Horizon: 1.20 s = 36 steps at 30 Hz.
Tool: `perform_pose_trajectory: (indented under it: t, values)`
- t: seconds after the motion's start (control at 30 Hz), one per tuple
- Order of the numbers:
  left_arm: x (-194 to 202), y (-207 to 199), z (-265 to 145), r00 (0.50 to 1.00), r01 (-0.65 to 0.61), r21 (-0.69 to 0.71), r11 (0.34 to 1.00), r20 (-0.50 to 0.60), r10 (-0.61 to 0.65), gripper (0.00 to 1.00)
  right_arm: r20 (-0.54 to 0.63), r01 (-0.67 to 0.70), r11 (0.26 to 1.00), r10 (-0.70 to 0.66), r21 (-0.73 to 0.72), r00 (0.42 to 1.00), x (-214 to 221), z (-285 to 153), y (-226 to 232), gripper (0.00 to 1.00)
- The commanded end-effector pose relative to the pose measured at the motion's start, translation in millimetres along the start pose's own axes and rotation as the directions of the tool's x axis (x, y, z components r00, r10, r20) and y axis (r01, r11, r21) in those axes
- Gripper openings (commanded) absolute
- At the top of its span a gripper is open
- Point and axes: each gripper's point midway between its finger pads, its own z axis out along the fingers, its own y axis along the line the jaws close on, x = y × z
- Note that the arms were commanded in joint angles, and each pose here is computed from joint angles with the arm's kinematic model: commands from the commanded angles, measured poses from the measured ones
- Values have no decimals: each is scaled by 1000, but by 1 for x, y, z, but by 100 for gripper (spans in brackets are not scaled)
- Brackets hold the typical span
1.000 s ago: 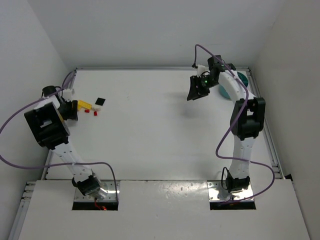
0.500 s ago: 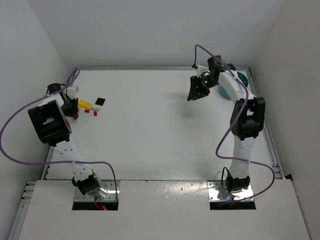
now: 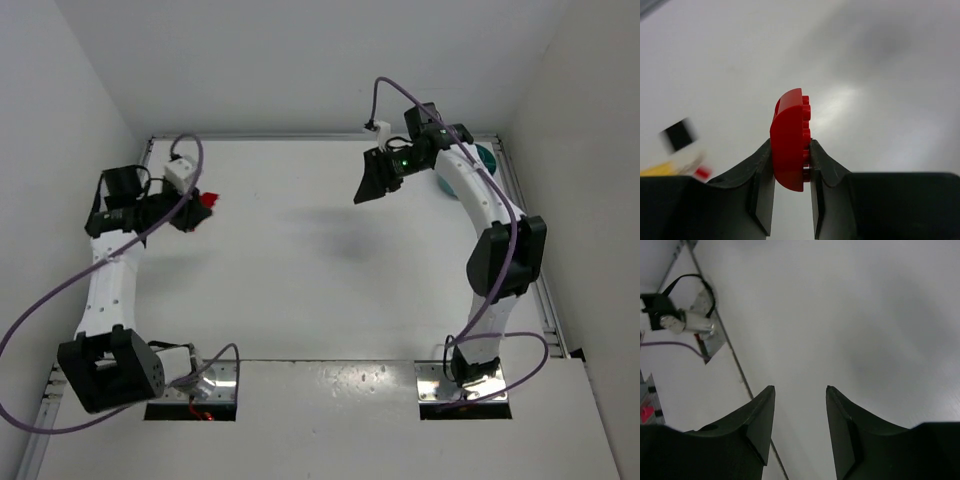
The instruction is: Sort the legos into containers by color
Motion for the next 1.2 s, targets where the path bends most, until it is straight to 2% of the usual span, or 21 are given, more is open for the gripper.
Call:
perform_pose_trajectory:
  t: [0.0,0.17,0.27,0.43,0.53,0.63,1.07,1.17]
  values:
    - [-9,-107,9,992,57,439,896,79,-103,16,79,211,959,-199,-190,977,-11,-17,70,46]
    - [-29,-176,14,986,86,683,725,47,-162,17,128,296,884,-267,-361,955,-7,-17,119,47]
    - [-40,-197,14,981,109,763,638,20,-191,17,132,320,850,-292,-419,947,-4,-10,139,47]
    - [-52,-216,14,974,131,842,523,-13,-224,19,120,324,798,-307,-508,944,-3,8,165,54]
    - [-60,-216,12,971,138,853,504,-16,-239,19,87,285,791,-285,-542,955,-1,21,172,60]
    - [-59,-220,12,969,151,862,483,-32,-246,20,66,258,790,-267,-556,961,-3,36,172,63]
    - [-55,-225,10,969,157,866,474,-42,-245,22,15,215,770,-258,-601,966,-9,70,187,63]
    - [-55,-227,10,970,154,870,468,-43,-240,22,14,229,752,-281,-618,960,-7,75,200,58]
